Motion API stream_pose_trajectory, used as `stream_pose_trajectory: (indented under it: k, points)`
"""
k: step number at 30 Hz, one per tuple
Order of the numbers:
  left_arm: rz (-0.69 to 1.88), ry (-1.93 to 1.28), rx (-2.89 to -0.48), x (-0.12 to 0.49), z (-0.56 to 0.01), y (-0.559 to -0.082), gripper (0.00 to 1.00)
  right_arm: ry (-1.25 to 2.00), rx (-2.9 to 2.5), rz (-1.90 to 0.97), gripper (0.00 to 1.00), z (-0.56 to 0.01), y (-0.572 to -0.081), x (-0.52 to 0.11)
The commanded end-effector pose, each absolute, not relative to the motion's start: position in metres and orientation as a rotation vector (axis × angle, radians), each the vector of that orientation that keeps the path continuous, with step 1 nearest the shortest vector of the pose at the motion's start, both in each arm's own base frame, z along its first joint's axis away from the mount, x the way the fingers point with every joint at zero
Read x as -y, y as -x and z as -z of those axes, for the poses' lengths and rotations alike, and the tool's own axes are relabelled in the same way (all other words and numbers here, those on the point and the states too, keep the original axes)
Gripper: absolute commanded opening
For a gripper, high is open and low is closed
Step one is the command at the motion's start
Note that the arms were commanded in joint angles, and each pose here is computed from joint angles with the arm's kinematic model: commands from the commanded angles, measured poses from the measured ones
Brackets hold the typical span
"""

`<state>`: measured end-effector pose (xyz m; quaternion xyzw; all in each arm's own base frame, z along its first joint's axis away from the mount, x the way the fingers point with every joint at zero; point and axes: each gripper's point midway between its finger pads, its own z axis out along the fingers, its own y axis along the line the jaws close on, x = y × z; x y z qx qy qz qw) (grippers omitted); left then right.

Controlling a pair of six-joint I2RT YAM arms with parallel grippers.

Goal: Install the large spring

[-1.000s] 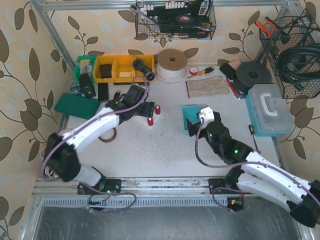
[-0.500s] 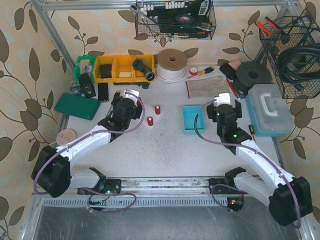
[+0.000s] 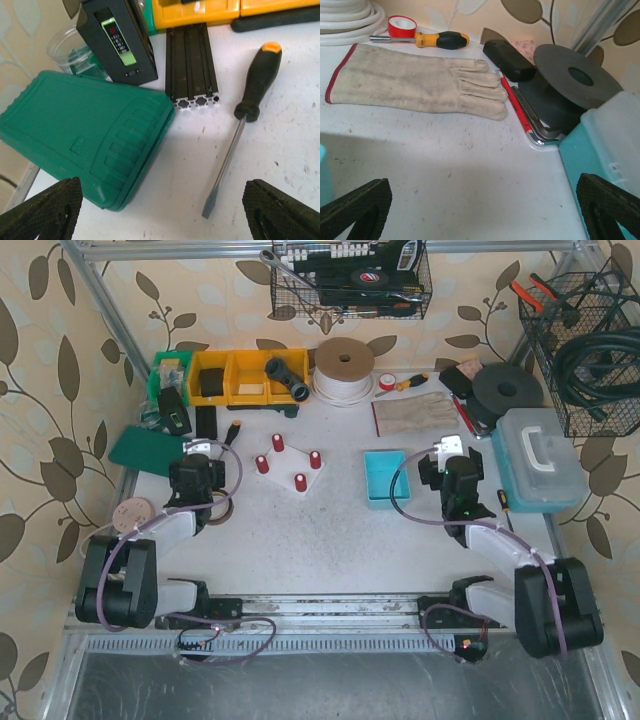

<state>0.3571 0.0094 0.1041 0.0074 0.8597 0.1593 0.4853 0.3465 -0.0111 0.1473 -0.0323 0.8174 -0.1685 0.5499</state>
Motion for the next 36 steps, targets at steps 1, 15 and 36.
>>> stream_pose_trajectory:
  k: [1, 15, 36]
  points:
    - [-0.313, -0.025, -1.979, -0.005, -0.132, -0.379, 0.9, 0.126, -1.848, 0.388, 0.99, -0.157, -0.365, 0.005]
    - [-0.373, 0.229, -1.921, -0.043, -0.116, -0.349, 0.9, 0.196, -1.925, 0.259, 0.99, -0.123, -0.372, -0.012]
    - [-0.336, 0.151, -1.993, -0.038, -0.079, -0.372, 0.92, -0.043, -1.92, 0.251, 0.99, -0.095, -0.386, 0.03]
